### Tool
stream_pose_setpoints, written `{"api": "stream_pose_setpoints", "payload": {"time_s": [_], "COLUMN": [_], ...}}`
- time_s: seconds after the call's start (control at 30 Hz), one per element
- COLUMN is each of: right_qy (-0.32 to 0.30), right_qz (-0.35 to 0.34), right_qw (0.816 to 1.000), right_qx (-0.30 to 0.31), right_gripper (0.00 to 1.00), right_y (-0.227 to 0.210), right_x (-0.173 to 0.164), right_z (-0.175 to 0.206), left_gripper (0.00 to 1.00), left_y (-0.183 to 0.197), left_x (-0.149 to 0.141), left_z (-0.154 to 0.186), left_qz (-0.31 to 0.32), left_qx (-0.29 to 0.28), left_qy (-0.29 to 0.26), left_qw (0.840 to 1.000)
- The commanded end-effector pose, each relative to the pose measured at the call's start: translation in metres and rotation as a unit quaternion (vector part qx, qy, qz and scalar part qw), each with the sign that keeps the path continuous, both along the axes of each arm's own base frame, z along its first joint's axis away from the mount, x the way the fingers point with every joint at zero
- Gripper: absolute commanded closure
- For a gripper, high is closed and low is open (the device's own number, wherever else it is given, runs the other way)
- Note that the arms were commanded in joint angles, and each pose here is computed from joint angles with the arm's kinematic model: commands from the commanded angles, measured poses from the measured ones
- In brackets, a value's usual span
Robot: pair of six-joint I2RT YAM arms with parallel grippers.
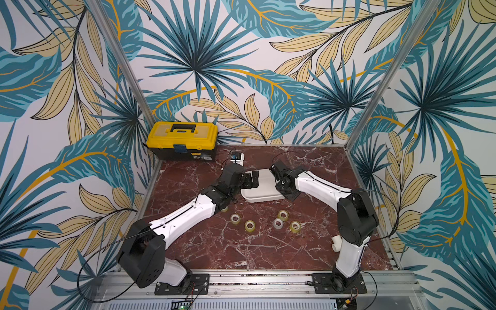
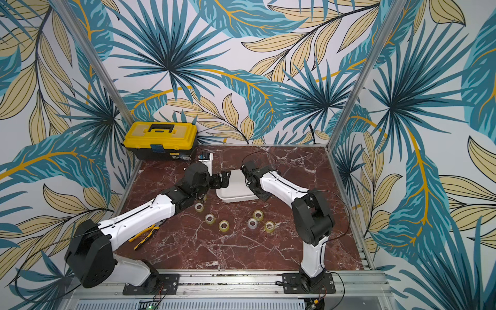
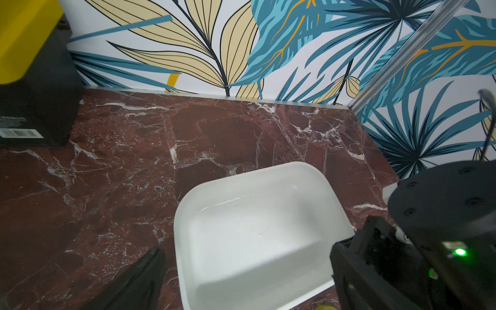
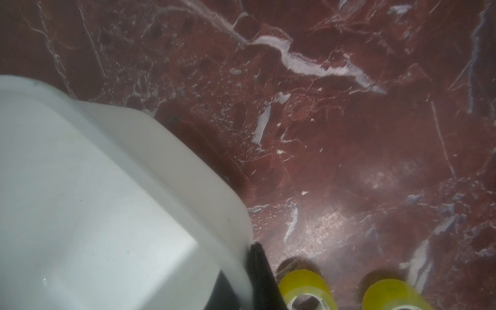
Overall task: Put the transparent tape into the storage box
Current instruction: Move the storage box to the center of the board.
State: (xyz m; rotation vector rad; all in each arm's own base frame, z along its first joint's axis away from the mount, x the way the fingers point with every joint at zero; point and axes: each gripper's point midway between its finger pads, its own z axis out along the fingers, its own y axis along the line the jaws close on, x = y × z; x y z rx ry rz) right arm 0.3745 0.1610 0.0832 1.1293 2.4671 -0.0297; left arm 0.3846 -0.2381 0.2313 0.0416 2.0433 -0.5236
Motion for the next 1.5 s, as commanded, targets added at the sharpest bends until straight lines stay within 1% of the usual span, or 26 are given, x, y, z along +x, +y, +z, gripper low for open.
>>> {"api": "stream_pose_setpoints", "payload": {"time_s": [0.0, 0.23, 0.27, 0.4, 0.53, 0.6, 0.87, 0.9, 0.93, 0.97, 1.0, 1.1, 1.2, 1.23, 1.33, 1.4, 1.43, 1.47], "right_qy": [-0.008, -0.002, 0.0, 0.004, 0.007, 0.008, -0.003, -0.007, -0.011, -0.016, -0.021, -0.038, -0.055, -0.06, -0.074, -0.069, -0.061, -0.047], "right_qz": [-0.015, -0.007, -0.005, 0.003, 0.01, 0.013, 0.032, 0.037, 0.043, 0.049, 0.057, 0.082, 0.117, 0.131, 0.179, 0.211, 0.224, 0.231], "right_qw": [1.0, 1.0, 1.0, 1.0, 1.0, 1.0, 0.999, 0.999, 0.999, 0.999, 0.998, 0.996, 0.992, 0.989, 0.981, 0.974, 0.972, 0.97], "right_qx": [0.002, 0.005, 0.005, 0.012, 0.015, 0.018, 0.009, 0.007, 0.005, 0.004, 0.003, -0.003, -0.012, -0.015, -0.03, -0.041, -0.047, -0.053], "right_gripper": [1.0, 1.0, 0.96, 0.9, 0.77, 0.72, 0.69, 0.66, 0.65, 0.61, 0.6, 0.5, 0.42, 0.41, 0.3, 0.24, 0.21, 0.21], "right_y": [0.004, 0.012, 0.013, 0.019, 0.023, 0.024, 0.025, 0.025, 0.025, 0.026, 0.026, 0.026, 0.025, 0.025, 0.023, 0.018, 0.015, 0.01], "right_x": [0.0, -0.003, -0.004, -0.003, -0.004, -0.004, -0.001, 0.0, 0.002, 0.003, 0.005, 0.008, 0.008, 0.009, 0.005, -0.003, -0.008, -0.016], "right_z": [-0.003, -0.01, -0.011, -0.014, -0.016, -0.017, -0.007, -0.004, 0.0, 0.004, 0.011, 0.028, 0.049, 0.056, 0.079, 0.09, 0.093, 0.094], "left_gripper": [0.0, 0.0, 0.0, 0.0, 0.0, 0.0, 0.0, 0.0, 0.0, 0.0, 0.0, 0.0, 0.0, 0.0, 0.0, 0.0, 0.0, 0.0], "left_y": [0.012, 0.016, 0.016, 0.017, 0.019, 0.02, 0.022, 0.023, 0.023, 0.024, 0.025, 0.026, 0.034, 0.037, 0.052, 0.059, 0.065, 0.077], "left_x": [-0.007, -0.009, -0.009, -0.009, -0.009, -0.01, -0.011, -0.011, -0.011, -0.011, -0.011, -0.012, -0.011, -0.011, -0.009, -0.01, -0.01, -0.01], "left_z": [-0.015, -0.019, -0.021, -0.022, -0.025, -0.026, -0.027, -0.026, -0.024, -0.024, -0.022, -0.018, -0.01, -0.008, 0.004, 0.013, 0.017, 0.02], "left_qz": [0.003, -0.001, -0.001, -0.002, -0.001, 0.0, 0.004, 0.005, 0.006, 0.007, 0.007, 0.008, 0.019, 0.026, 0.059, 0.074, 0.09, 0.125], "left_qx": [0.014, 0.016, 0.016, 0.017, 0.02, 0.021, 0.018, 0.018, 0.018, 0.019, 0.02, 0.021, 0.038, 0.046, 0.059, 0.053, 0.047, 0.042], "left_qy": [0.013, 0.021, 0.023, 0.025, 0.029, 0.03, 0.029, 0.028, 0.025, 0.024, 0.022, 0.017, 0.007, 0.005, -0.008, -0.02, -0.026, -0.031], "left_qw": [1.0, 1.0, 1.0, 1.0, 0.999, 0.999, 0.999, 0.999, 1.0, 0.999, 1.0, 1.0, 0.999, 0.999, 0.996, 0.996, 0.994, 0.991]}}
